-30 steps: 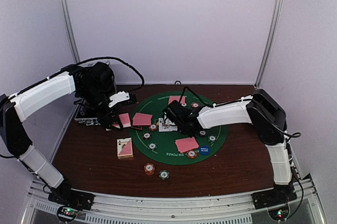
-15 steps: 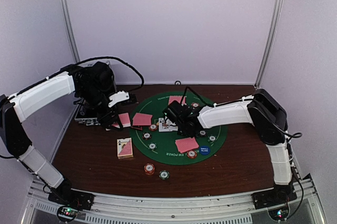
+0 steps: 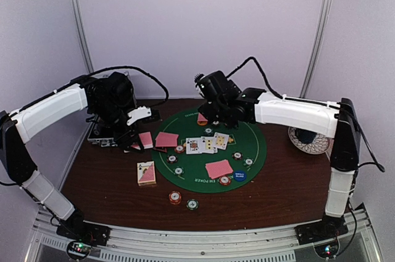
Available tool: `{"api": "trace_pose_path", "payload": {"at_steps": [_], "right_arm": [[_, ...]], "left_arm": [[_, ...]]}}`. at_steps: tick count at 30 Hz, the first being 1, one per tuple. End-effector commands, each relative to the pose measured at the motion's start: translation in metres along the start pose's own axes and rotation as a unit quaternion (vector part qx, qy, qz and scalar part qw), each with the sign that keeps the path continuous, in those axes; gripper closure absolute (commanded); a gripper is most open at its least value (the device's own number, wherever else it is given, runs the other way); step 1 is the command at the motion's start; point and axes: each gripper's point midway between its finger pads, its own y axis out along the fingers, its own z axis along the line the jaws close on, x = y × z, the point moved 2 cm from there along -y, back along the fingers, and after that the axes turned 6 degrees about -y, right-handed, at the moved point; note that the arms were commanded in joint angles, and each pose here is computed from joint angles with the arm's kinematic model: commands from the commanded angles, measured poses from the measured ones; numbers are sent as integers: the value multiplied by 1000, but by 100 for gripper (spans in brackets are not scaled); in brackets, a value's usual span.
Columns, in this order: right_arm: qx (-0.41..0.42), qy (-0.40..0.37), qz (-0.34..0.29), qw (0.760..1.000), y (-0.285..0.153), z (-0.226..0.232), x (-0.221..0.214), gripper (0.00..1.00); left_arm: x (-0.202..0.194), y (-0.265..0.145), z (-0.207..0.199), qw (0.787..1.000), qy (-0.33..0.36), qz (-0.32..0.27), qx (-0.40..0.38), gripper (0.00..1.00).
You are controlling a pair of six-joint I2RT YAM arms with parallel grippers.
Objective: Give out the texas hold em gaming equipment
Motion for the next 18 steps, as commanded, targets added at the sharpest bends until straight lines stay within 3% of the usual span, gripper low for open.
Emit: {"api": "trace_pose_path", "payload": {"at_steps": [1, 4, 8, 13, 15, 18], "right_arm": [[135, 165, -19, 977, -35, -5, 17, 1], [277, 261, -31, 924, -54, 11, 33, 1], [427, 339, 5, 838, -75, 44, 52, 0], [574, 401, 74, 710, -95, 94, 67, 1], [597, 409, 89, 684, -98, 104, 68, 0], [613, 413, 97, 666, -100, 112, 67, 1]], "left_arm": [[5, -10, -1, 1000, 12, -21, 7, 100], [6, -11, -1, 1000, 12, -22, 8, 100], [6, -11, 0, 1000, 12, -21, 10, 100], [8, -11, 0, 1000, 11, -24, 8, 100], [8, -12, 0, 1000, 12, -24, 8, 100], [8, -12, 0, 1000, 11, -24, 8, 100]]}}
